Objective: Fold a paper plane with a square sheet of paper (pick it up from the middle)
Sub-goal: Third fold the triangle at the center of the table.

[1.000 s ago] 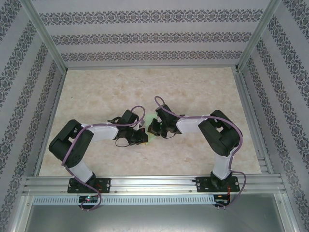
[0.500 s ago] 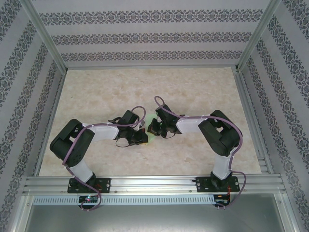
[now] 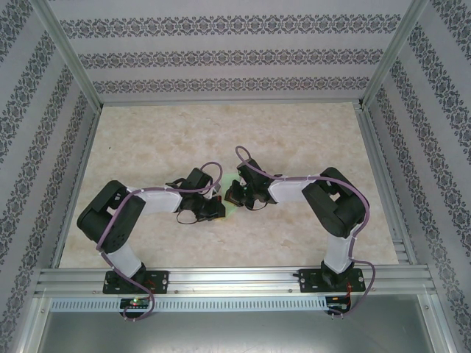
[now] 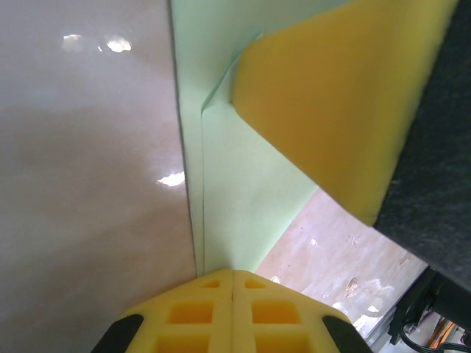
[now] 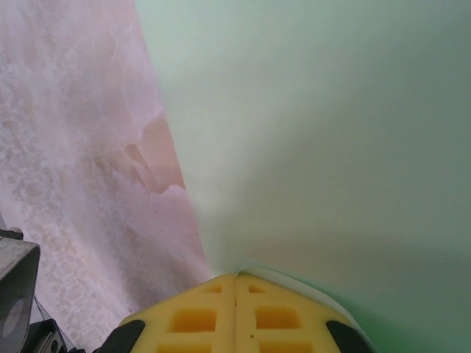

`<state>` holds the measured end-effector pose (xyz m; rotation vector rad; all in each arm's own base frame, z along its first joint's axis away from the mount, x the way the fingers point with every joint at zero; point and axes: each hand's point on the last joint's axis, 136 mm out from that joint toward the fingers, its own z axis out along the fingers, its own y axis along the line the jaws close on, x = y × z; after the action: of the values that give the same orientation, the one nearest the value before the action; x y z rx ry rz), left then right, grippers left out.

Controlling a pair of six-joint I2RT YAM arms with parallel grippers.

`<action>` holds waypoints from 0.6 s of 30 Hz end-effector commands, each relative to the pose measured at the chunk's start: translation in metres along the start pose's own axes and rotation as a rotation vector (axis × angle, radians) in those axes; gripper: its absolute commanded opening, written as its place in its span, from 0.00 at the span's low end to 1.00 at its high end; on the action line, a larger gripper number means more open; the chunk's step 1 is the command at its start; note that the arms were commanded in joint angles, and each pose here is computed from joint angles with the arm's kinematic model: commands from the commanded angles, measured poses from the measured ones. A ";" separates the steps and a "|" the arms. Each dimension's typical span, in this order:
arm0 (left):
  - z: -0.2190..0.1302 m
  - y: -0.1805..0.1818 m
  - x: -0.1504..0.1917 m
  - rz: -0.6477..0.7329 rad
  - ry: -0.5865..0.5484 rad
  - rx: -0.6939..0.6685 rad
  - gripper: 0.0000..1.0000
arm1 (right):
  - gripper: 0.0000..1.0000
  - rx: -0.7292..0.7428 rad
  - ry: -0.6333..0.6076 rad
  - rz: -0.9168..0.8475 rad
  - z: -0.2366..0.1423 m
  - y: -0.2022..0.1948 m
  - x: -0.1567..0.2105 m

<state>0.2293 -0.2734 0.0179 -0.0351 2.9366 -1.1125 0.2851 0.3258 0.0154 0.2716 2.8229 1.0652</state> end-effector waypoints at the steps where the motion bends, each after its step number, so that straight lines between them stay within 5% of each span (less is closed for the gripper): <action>1: 0.005 0.006 0.004 -0.005 0.016 -0.044 0.05 | 0.00 -0.014 0.001 -0.008 0.003 0.004 -0.002; 11: 0.001 0.029 0.013 -0.058 0.031 -0.155 0.05 | 0.28 -0.005 -0.085 -0.066 -0.038 0.015 -0.013; 18: 0.001 0.034 0.012 -0.082 0.024 -0.179 0.04 | 0.24 0.008 -0.095 -0.105 -0.053 0.005 0.002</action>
<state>0.2294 -0.2702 0.0165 -0.0545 2.9659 -1.0527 0.2861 0.3076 0.0721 0.1893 2.6896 1.0645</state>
